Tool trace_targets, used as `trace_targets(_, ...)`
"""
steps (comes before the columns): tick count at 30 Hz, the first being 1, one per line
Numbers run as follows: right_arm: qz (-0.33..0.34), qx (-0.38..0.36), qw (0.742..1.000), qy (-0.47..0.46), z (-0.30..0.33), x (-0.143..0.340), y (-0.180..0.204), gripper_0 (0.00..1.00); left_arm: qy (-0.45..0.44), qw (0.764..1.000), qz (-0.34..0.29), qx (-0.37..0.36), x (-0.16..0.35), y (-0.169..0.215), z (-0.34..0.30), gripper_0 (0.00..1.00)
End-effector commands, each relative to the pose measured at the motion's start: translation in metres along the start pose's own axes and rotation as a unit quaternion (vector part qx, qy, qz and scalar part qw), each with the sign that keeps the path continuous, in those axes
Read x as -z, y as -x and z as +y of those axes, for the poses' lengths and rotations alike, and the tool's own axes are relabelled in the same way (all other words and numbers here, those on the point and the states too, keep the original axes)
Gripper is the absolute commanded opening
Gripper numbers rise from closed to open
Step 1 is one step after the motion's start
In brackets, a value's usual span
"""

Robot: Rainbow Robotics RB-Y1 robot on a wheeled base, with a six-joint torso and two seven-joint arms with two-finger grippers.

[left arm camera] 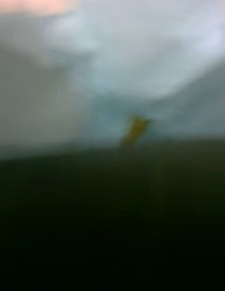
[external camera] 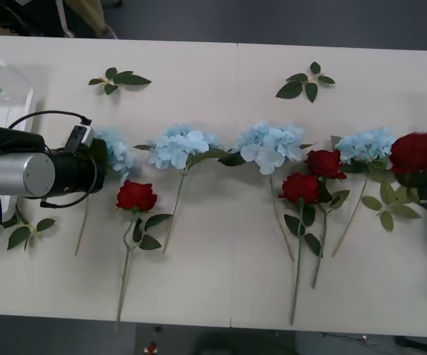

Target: Put the red flowers into the right box and the blue flowers into the left box

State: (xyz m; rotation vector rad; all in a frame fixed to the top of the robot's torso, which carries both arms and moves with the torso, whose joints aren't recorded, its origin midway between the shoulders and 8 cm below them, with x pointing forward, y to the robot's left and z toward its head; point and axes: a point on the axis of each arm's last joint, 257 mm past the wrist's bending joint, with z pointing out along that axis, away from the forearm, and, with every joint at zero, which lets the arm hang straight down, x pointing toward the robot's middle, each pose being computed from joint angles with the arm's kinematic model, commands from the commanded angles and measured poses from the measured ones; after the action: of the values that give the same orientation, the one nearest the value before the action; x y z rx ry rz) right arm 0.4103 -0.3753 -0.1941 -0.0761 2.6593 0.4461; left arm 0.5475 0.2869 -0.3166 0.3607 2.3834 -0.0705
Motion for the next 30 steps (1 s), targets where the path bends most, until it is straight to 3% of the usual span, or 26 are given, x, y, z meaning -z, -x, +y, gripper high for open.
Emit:
trace_targets(1, -0.06, -0.076, 0.995, -0.001, -0.026, 0.033, 0.044, 0.0, 0.016, 1.0, -0.026, 0.0, 0.012, 0.026, 0.017, 0.0)
trace_targets(5, -0.073, -0.126, 0.987, -0.063, -0.092, 0.034, 0.059, 0.0, 0.022, 0.999, -0.039, -0.003, 0.021, 0.038, 0.023, 0.0)
trace_targets(9, -0.101, -0.114, 0.982, -0.116, -0.135, 0.032, 0.082, 0.0, 0.03, 0.999, -0.039, -0.014, 0.04, 0.048, 0.033, 0.0)
trace_targets(16, -0.127, -0.095, 0.965, -0.211, -0.196, 0.022, 0.114, 0.0, 0.061, 0.996, -0.002, -0.067, 0.132, 0.067, 0.055, 0.0)
trace_targets(21, -0.112, -0.07, 0.951, -0.279, -0.234, 0.034, 0.111, 0.0, 0.115, 0.987, 0.044, -0.104, 0.196, 0.058, 0.09, 0.0)
trace_targets(30, -0.102, -0.066, 0.932, -0.34, -0.281, 0.046, 0.09, 0.0, 0.269, 0.936, 0.138, -0.181, 0.255, 0.034, 0.23, 0.0)
